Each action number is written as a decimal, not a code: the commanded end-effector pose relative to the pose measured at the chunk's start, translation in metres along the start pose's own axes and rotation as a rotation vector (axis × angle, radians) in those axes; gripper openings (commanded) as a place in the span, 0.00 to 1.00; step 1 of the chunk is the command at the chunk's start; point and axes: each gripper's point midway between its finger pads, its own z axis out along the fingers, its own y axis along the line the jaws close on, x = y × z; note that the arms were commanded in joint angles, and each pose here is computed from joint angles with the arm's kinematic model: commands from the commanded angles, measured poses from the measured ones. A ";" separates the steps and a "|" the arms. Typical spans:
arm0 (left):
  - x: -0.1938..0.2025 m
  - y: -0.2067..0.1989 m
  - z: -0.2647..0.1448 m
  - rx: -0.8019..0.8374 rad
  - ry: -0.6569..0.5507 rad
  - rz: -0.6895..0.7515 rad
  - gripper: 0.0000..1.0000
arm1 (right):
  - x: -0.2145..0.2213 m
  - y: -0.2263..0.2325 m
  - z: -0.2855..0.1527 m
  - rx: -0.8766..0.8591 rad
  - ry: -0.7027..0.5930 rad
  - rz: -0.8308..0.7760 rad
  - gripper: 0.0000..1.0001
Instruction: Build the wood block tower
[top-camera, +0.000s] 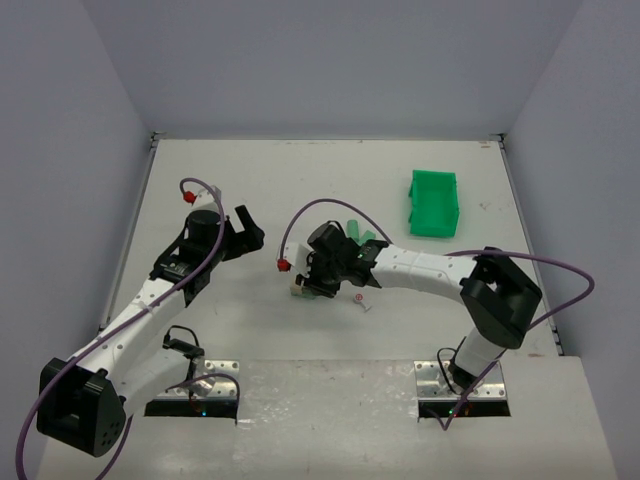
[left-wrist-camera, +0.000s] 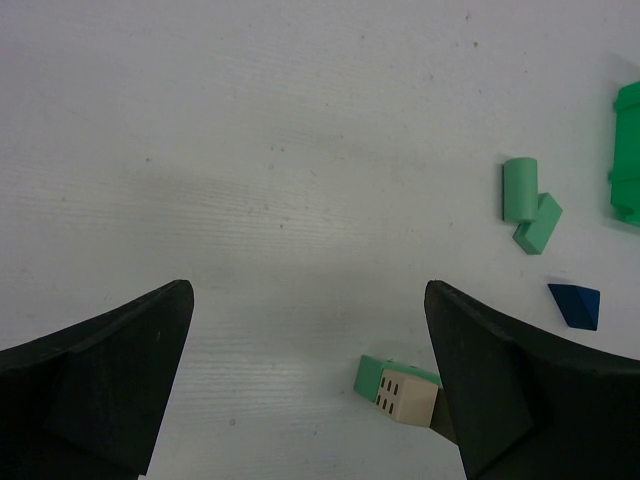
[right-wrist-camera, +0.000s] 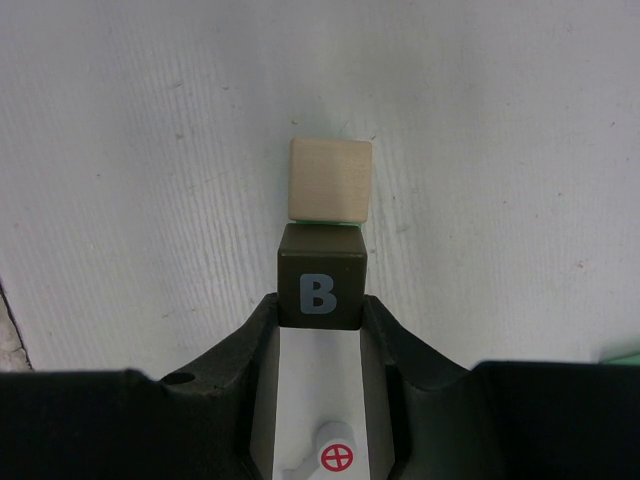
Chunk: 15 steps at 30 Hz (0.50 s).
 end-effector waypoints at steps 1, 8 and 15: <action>-0.009 -0.007 -0.002 0.026 -0.037 -0.003 1.00 | -0.016 -0.007 -0.002 0.021 -0.025 -0.012 0.22; -0.009 -0.008 0.000 0.028 -0.028 -0.002 1.00 | -0.013 -0.004 0.000 0.008 -0.011 -0.007 0.25; -0.010 -0.009 -0.002 0.034 -0.034 -0.002 1.00 | -0.012 -0.007 0.005 0.014 0.000 0.000 0.26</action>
